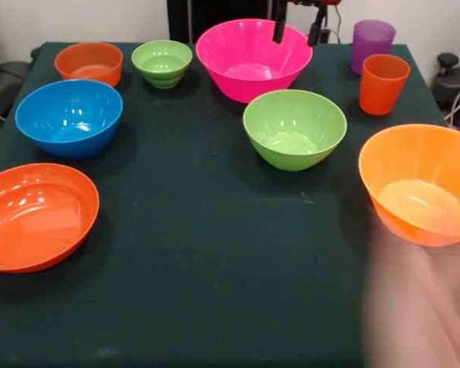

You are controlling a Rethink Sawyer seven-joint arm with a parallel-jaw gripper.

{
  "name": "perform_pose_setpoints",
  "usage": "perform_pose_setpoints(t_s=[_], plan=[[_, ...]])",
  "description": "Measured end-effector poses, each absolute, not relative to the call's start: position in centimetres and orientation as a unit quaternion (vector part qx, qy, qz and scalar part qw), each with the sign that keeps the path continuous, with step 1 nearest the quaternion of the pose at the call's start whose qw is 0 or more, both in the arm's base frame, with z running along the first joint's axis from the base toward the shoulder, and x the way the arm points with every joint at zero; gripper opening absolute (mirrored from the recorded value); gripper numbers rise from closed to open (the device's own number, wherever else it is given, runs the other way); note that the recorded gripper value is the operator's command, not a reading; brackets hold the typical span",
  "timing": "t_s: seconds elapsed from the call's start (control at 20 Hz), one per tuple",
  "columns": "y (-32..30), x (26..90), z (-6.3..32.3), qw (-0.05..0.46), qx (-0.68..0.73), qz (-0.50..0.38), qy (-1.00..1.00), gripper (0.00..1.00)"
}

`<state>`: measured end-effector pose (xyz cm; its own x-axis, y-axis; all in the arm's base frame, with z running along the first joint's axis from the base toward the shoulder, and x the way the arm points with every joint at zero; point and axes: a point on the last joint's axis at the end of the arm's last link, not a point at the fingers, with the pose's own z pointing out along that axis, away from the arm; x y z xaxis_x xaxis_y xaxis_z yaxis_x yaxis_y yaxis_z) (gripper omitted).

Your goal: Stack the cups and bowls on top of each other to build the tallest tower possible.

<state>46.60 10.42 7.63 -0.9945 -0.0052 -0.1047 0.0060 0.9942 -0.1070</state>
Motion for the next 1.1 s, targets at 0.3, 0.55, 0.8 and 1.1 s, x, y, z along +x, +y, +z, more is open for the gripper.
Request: perform_pose_setpoints(t_s=[0.3,0.55,0.8,1.1], plan=[[10.6,46.7,8.3,0.054,0.0,-0.052,0.997,1.0],[10.8,46.5,10.2,0.049,0.003,-0.048,0.998,1.0],[11.1,46.2,12.9,0.033,0.008,-0.043,0.999,1.0],[11.3,46.0,15.5,0.02,0.016,-0.036,0.999,1.0]])
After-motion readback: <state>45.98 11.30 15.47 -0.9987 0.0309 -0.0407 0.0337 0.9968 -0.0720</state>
